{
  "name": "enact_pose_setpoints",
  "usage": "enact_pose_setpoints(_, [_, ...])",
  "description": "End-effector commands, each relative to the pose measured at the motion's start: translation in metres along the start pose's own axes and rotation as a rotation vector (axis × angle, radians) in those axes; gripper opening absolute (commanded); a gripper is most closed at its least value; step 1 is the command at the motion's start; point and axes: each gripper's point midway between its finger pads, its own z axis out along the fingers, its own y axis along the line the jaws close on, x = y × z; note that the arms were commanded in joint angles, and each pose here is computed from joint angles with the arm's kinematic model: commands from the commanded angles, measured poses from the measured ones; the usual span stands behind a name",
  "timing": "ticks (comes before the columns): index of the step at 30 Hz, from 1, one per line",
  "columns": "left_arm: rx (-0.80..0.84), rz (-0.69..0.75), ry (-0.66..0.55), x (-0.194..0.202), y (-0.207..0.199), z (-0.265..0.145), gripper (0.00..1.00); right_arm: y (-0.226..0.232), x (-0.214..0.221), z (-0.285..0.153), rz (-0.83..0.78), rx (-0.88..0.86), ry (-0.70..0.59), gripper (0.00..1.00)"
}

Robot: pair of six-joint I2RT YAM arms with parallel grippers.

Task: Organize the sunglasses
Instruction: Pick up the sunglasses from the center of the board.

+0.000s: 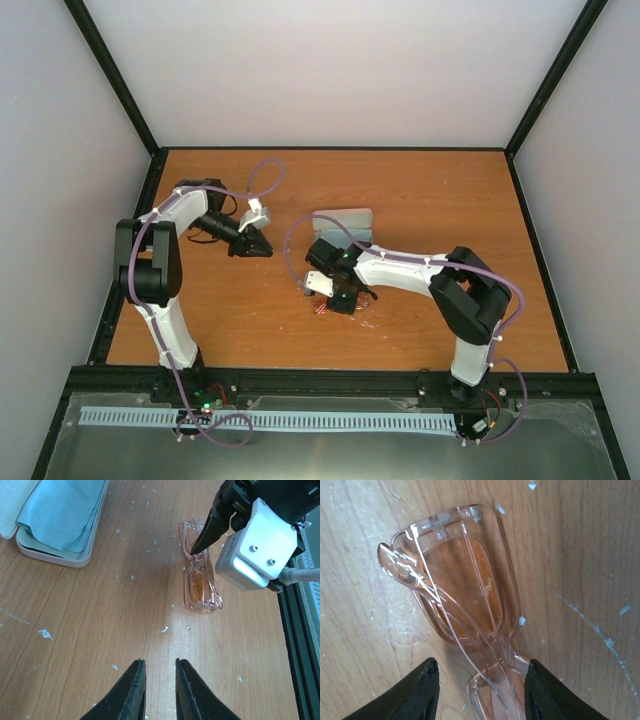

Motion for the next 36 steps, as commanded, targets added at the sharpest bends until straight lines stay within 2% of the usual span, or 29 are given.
enact_pose_setpoints(1, [-0.003, 0.056, -0.032, -0.010, -0.007, -0.005, 0.20, -0.002, -0.007, 0.004, -0.007, -0.001, -0.012, 0.42])
enact_pose_setpoints(6, [0.004, 0.052, -0.034, -0.008, -0.008, -0.004, 0.20, -0.006, -0.008, 0.003, -0.001, 0.016, -0.003, 0.23])
enact_pose_setpoints(15, [0.009, 0.051, -0.040, -0.008, -0.008, -0.003, 0.19, -0.013, -0.006, -0.005, -0.007, 0.051, 0.015, 0.06])
enact_pose_setpoints(21, [0.009, 0.050, -0.037, -0.007, -0.007, -0.002, 0.20, -0.034, -0.010, -0.020, -0.017, 0.167, 0.009, 0.03])
enact_pose_setpoints(32, [0.007, 0.045, -0.049, -0.011, -0.006, -0.004, 0.19, -0.118, -0.029, -0.090, 0.030, 0.695, -0.147, 0.03])
enact_pose_setpoints(36, [0.007, 0.046, -0.049, -0.012, -0.007, -0.004, 0.19, -0.120, -0.028, -0.087, -0.083, 0.737, -0.185, 0.03])
